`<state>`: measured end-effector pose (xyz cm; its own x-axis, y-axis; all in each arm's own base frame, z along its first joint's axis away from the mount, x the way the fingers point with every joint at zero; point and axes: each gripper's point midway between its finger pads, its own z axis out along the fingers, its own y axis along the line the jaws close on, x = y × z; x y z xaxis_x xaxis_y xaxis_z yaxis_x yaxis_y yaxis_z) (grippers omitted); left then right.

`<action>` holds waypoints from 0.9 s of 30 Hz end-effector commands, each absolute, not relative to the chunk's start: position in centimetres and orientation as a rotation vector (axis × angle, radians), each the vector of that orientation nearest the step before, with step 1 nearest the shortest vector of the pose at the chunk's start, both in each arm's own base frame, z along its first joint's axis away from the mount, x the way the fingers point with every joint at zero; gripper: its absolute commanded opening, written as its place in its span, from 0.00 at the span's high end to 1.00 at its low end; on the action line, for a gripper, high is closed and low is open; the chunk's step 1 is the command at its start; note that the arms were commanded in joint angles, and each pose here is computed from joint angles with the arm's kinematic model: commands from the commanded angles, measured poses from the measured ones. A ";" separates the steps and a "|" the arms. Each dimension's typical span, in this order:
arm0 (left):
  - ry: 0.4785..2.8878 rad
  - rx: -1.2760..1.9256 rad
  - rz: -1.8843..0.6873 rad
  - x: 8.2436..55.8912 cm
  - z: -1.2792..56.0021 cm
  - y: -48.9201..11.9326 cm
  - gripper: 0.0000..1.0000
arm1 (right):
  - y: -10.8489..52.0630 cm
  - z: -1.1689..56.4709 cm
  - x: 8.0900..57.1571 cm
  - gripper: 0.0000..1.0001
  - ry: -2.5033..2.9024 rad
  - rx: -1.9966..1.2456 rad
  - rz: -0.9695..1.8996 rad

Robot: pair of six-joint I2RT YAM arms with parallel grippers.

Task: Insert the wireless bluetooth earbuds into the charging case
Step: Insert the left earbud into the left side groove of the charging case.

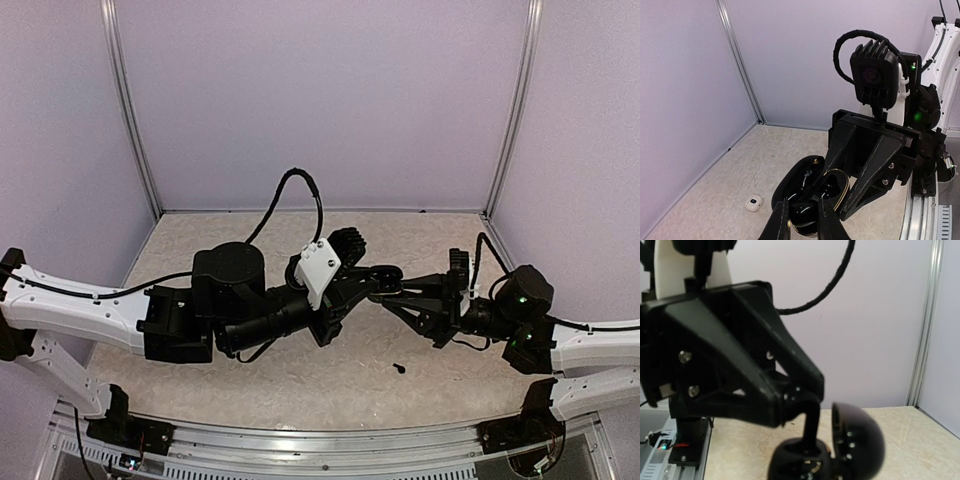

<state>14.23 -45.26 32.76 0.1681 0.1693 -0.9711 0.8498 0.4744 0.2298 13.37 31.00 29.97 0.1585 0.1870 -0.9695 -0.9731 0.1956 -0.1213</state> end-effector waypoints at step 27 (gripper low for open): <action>1.425 1.096 -0.432 14.9 29.2 -44.7 0.89 | 29.7 34.8 12.6 1.00 0.901 -0.916 1.060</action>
<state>14.38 -45.42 32.45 0.1738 0.2195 -0.9600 0.8298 0.4922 0.2628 13.57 30.81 29.93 0.1493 0.1800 -0.9723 -0.9713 0.2109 -0.1101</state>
